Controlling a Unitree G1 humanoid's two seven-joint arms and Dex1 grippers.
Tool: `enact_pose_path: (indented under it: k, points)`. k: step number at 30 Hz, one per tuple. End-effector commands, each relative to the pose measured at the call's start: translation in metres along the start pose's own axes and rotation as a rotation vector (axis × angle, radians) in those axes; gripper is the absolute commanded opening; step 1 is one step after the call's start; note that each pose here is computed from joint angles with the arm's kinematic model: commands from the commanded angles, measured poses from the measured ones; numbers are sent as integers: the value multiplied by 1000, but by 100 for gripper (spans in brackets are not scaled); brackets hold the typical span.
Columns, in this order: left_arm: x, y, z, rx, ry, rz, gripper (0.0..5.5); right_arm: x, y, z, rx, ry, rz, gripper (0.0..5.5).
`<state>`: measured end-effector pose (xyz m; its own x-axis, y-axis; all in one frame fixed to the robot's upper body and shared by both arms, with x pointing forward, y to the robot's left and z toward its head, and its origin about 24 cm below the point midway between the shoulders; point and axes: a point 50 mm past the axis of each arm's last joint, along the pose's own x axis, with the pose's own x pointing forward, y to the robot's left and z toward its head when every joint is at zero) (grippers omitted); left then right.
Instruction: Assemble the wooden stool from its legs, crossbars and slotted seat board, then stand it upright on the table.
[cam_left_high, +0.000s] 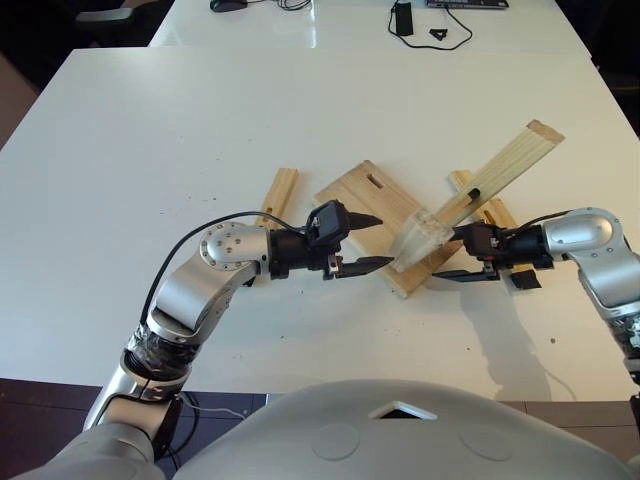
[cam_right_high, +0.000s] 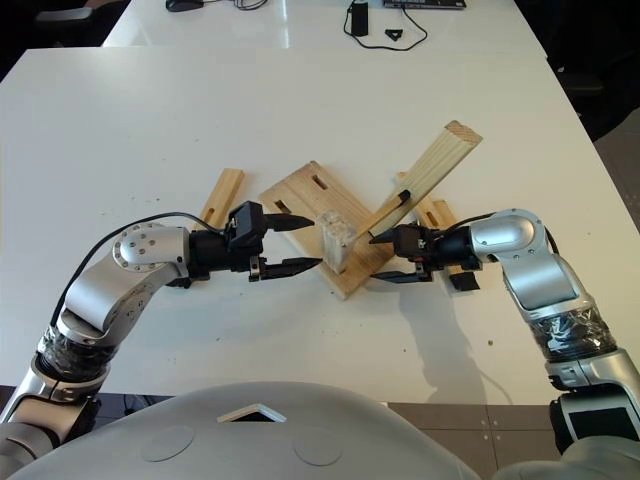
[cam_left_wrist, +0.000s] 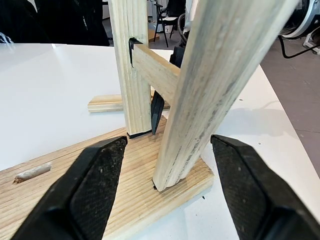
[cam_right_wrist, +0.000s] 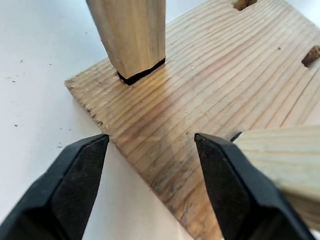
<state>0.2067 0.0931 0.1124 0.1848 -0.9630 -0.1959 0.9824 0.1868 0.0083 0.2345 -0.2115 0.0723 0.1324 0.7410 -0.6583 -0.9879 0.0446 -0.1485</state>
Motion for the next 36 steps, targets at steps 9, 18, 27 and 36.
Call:
enact_pose_path:
  k: [9,18,27,36]
  points:
    - [-43,55,8,119,112,172,313,16,9,-15,-37,90,42,317]
    - [-23,117,-24,304,306,307,313,19,6,-20,-69,122,37,317]
    - [-18,124,-63,628,559,135,313,20,9,-19,-64,112,34,317]
    - [-43,92,-71,671,618,-159,313,14,9,-22,-41,115,-16,317]
